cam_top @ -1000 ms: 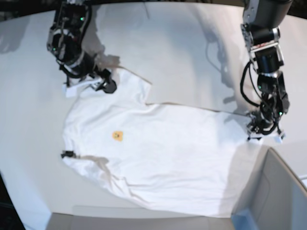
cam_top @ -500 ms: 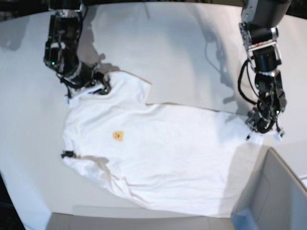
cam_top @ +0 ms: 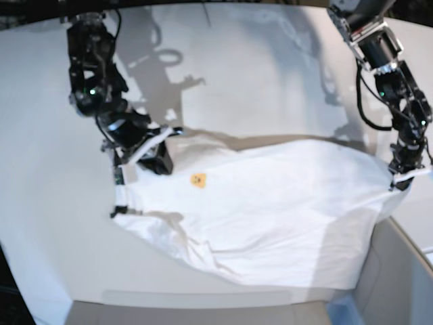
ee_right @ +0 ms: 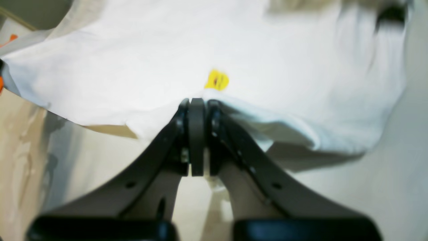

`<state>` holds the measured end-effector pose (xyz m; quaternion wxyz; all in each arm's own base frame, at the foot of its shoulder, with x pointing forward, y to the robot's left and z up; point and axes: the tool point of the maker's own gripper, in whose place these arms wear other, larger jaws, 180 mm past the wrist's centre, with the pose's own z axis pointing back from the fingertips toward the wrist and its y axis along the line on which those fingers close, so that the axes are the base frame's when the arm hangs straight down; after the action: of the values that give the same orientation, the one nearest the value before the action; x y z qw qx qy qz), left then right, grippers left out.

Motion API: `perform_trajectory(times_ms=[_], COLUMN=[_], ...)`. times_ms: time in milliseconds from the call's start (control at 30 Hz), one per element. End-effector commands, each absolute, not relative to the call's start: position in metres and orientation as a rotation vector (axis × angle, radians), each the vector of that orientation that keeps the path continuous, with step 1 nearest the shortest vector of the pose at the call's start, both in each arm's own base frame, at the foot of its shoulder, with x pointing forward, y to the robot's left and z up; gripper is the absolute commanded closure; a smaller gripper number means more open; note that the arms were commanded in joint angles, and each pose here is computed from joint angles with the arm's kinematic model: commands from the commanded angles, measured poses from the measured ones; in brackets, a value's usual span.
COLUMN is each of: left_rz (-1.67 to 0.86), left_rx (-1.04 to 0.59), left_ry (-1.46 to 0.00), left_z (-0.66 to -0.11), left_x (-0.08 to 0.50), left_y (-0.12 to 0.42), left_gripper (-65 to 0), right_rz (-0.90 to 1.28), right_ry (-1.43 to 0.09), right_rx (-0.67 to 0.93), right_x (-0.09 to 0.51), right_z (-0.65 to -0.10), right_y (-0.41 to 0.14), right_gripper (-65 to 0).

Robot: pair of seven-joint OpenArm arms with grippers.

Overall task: Layout the t-shirt on the table in an organized manner, then fold the t-shirt properly
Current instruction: 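Lift the shirt with both grippers, flip it over, and lay it down print side up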

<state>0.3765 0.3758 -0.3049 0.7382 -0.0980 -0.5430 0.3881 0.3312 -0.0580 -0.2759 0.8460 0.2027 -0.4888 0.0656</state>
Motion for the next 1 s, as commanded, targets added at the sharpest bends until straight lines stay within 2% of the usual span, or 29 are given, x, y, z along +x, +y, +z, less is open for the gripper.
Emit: perform_trajectory(times_ms=[0,233,400,467,567,867,967], left_rz=[0.836,0.796,0.792,0.796,0.808,0.857,0.884], left_rx=[-0.215,-0.258,-0.303,-0.331,-0.387,-0.595,-0.565], left_ry=[-1.293,-1.575,-1.828,-1.893,-1.972,-2.29,-2.328], left_z=[-0.272,-0.176,-0.096,-0.078,-0.057,0.009,0.011], left_x=[0.379,0.343,0.302,0.291,0.277,0.216,0.202], left_y=[0.385,0.391,0.399,0.401,0.403,0.422,0.431], left_gripper=[0.0,0.0,0.0,0.0,0.0,0.0,0.0], right_rz=[0.171,0.301,0.325,0.348,0.361,0.199,0.154], right_ry=[-1.152,-1.541,-1.968,-2.086,-2.212,-2.596,-2.675], right_rx=[0.408,0.31,0.243,0.207,0.163,0.093,0.061], right_x=[0.342,0.354,0.346,0.341,0.335,0.303,0.297], right_z=[-0.246,-0.161,-0.086,-0.064,-0.039,0.028,0.043], right_y=[-0.057,-0.049,-0.058,-0.059,-0.062,-0.09,-0.097], right_gripper=[0.0,0.0,0.0,0.0,0.0,0.0,0.0])
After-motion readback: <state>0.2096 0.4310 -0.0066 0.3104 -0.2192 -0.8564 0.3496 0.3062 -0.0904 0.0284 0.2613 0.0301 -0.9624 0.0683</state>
